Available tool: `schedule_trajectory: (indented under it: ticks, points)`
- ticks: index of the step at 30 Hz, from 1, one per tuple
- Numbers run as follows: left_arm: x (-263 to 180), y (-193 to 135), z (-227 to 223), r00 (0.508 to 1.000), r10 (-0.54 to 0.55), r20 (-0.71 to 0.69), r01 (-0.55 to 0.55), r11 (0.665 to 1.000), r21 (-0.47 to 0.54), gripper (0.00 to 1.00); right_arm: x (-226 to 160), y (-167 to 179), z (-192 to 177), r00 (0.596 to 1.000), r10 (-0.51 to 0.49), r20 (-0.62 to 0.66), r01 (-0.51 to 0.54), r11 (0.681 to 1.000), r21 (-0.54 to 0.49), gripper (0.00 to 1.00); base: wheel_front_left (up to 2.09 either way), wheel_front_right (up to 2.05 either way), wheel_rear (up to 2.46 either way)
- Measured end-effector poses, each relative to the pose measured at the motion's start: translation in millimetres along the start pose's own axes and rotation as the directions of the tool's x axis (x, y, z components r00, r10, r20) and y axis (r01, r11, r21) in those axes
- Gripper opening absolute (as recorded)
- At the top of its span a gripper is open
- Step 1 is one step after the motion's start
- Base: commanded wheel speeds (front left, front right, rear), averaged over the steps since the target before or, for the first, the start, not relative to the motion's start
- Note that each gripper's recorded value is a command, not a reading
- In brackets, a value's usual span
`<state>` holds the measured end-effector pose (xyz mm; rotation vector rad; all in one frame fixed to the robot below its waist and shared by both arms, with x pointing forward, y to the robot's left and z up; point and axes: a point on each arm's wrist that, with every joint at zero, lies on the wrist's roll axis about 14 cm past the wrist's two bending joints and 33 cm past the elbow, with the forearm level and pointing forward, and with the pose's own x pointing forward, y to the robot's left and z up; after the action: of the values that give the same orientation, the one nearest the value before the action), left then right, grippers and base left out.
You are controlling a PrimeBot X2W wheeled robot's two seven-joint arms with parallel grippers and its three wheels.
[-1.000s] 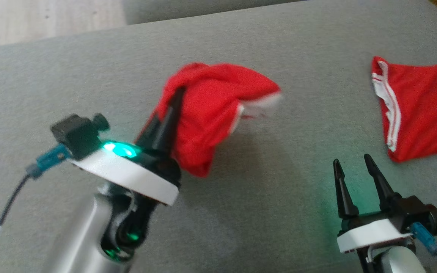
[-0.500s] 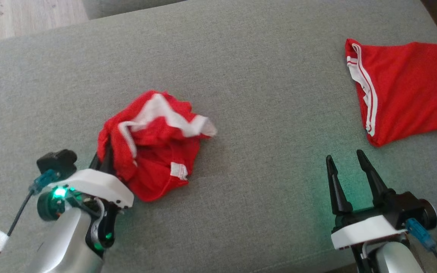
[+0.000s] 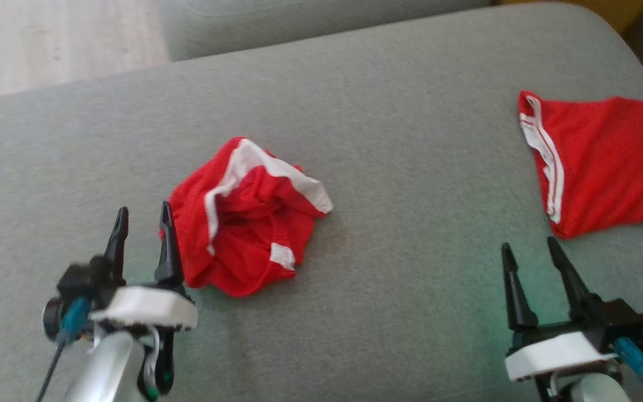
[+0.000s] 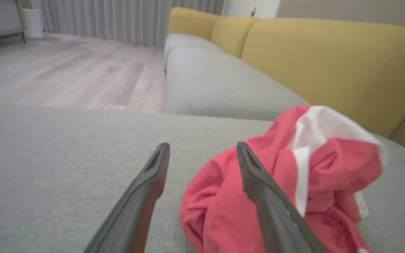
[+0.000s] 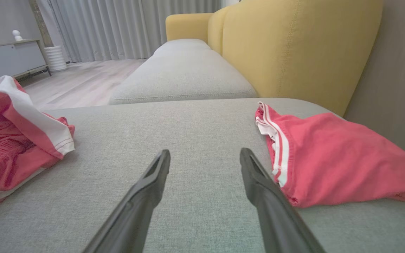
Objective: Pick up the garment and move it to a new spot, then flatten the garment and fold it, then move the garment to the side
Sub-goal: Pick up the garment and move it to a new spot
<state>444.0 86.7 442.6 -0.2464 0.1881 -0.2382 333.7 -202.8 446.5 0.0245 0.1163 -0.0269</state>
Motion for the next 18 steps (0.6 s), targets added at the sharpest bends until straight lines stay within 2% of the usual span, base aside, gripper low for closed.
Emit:
schedule_trajectory:
  ticks: [2,5,12,18]
  points:
    - [-23.8,3.4,25.3,0.995,0.015,0.098,-0.020,0.999,0.051,1.00,-0.7,-0.6,4.8,1.000,0.003,0.015,-0.003,1.000,-0.015,1.00,0.00,0.00,0.00]
    - [-55.4,12.1,39.9,0.985,0.051,0.167,-0.064,0.995,0.076,1.00,3.2,1.5,14.6,0.999,0.015,0.047,-0.014,0.999,-0.030,1.00,0.00,0.00,0.00]
    - [-126.9,37.2,19.4,0.975,0.164,0.147,-0.181,0.977,0.110,1.00,2.0,16.3,25.4,0.994,0.070,0.083,-0.065,0.996,-0.062,1.00,0.00,0.00,0.00]
    - [-164.8,52.6,9.7,0.964,0.227,0.140,-0.244,0.962,0.120,1.00,5.7,27.4,33.7,0.988,0.108,0.108,-0.101,0.992,-0.069,1.00,0.00,0.00,0.00]
